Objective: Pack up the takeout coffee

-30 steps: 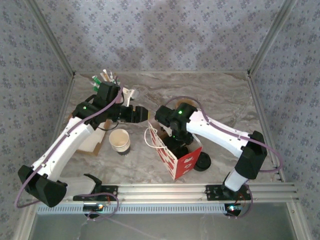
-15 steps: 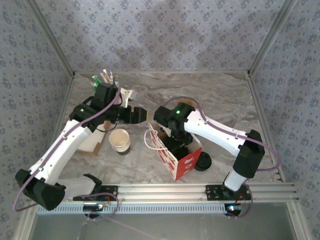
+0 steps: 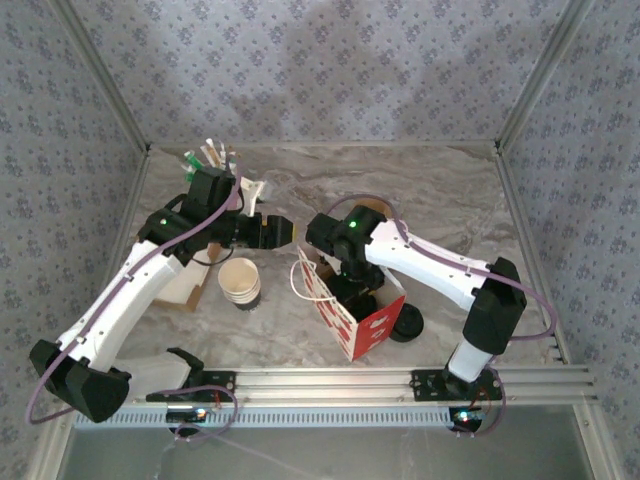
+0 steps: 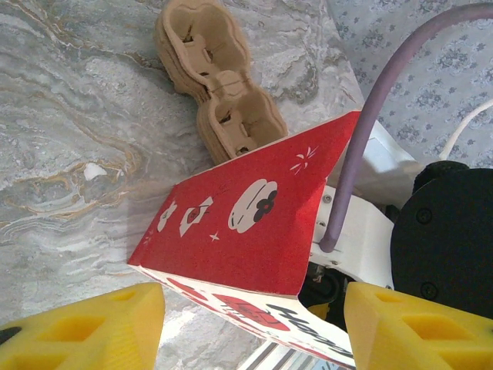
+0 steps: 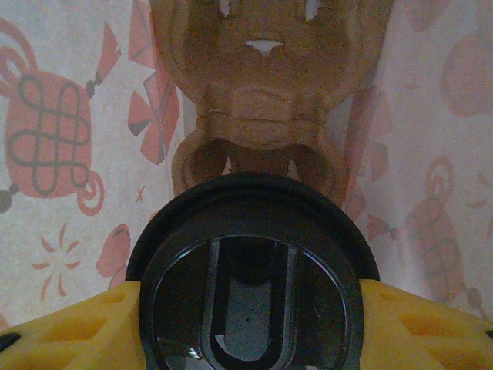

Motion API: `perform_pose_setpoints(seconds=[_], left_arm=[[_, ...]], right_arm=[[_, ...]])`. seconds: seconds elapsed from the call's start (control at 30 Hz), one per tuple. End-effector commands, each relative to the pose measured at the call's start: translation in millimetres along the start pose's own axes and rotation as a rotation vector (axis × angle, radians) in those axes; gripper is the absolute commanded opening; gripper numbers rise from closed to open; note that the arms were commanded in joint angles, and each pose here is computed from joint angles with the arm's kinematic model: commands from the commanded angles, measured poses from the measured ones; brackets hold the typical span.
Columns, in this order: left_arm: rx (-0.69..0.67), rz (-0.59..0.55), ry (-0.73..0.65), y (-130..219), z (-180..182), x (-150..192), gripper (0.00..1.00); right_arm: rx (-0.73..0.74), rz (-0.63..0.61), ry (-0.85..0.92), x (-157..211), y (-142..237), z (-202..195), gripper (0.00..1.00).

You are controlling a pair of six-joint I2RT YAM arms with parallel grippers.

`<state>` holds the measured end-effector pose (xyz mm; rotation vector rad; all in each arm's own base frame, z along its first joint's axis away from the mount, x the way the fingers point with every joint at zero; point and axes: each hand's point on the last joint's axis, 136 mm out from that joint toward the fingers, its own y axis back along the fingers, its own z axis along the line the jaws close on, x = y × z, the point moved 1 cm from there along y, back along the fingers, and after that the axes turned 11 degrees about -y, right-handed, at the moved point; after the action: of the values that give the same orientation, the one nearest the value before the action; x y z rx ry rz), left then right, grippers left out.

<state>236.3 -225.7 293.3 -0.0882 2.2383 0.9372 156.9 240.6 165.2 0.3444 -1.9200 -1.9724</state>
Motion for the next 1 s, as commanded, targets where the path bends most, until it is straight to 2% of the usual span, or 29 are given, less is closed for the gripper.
perform_pose_setpoints(seconds=[0.0, 0.57, 0.97], left_arm=[[-0.002, -0.010, -0.006, 5, -1, 0, 0.63], [-0.003, -0.014, -0.005, 6, -1, -1, 0.63], [-0.008, -0.012, -0.004, 7, 0, 1, 0.63]], right_arm=[[-0.005, 0.029, -0.008, 3, -5, 0, 0.61], [-0.020, 0.033, -0.020, -2, -16, -3, 0.61], [-0.021, -0.014, -0.007, -5, -11, -3, 0.61]])
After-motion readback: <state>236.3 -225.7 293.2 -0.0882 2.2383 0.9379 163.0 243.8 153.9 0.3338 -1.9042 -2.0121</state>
